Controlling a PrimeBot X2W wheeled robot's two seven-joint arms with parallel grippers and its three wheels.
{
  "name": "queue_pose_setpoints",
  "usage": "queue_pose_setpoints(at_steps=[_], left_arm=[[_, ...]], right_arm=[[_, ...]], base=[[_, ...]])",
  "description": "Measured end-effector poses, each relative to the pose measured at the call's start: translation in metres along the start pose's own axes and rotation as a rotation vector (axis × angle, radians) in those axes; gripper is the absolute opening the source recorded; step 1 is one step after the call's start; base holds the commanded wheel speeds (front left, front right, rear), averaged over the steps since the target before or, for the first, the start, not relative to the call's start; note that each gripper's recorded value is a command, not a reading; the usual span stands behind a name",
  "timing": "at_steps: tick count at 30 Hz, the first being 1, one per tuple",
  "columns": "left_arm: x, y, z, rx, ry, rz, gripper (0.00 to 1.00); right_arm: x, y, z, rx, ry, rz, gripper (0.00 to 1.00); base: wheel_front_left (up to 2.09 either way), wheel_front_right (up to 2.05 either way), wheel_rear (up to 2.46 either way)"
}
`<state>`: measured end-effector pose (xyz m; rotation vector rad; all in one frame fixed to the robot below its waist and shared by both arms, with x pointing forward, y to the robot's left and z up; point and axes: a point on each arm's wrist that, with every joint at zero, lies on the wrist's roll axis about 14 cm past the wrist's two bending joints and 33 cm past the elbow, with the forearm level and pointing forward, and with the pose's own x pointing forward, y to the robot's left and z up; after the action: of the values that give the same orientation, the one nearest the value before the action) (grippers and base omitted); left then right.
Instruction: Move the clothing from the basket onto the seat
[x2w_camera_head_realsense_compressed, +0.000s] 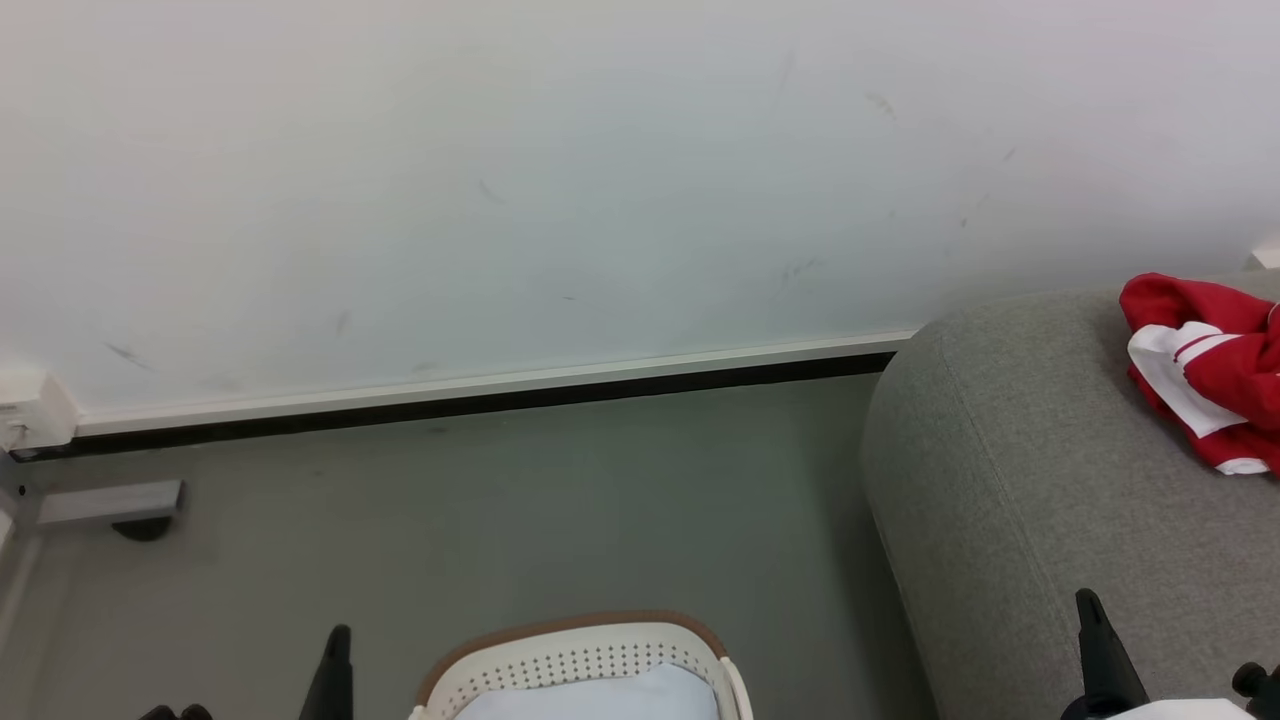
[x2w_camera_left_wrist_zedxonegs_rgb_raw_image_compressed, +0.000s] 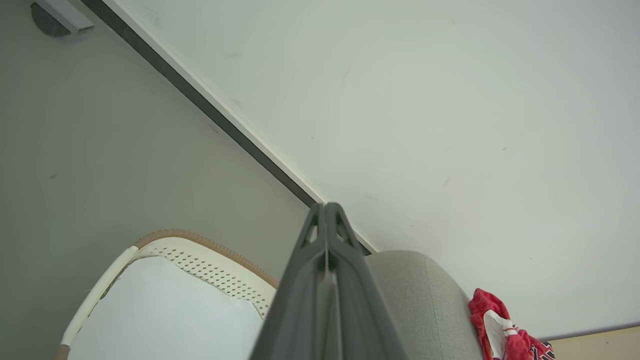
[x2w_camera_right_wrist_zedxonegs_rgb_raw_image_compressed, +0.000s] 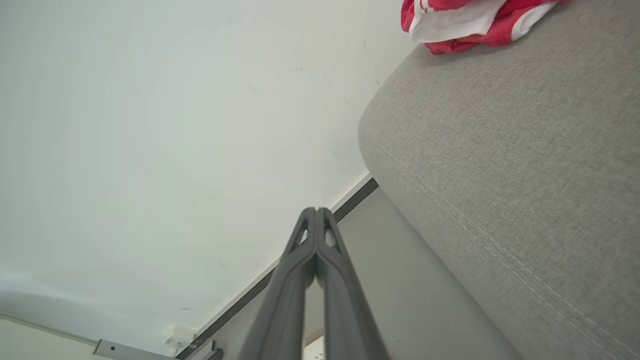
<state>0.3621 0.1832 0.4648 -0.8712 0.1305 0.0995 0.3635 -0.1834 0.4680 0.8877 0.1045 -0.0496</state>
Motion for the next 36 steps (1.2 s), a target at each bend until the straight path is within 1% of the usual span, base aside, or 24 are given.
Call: queue_pose_setpoints(at_steps=[14, 36], left_arm=[[0.005, -0.003, 0.007, -0.171, 0.002, -0.015, 0.0], [0.012, -0.011, 0.017, -0.381, 0.003, -0.058, 0.0]], right_arm=[[0.005, 0.003, 0.009, 0.155, -0.012, 0.007, 0.0], [0.01, 0.007, 0.019, 0.371, -0.022, 0.026, 0.0]], base=[[0.0, 0.0, 0.0], [0.0, 0.0, 0.0]])
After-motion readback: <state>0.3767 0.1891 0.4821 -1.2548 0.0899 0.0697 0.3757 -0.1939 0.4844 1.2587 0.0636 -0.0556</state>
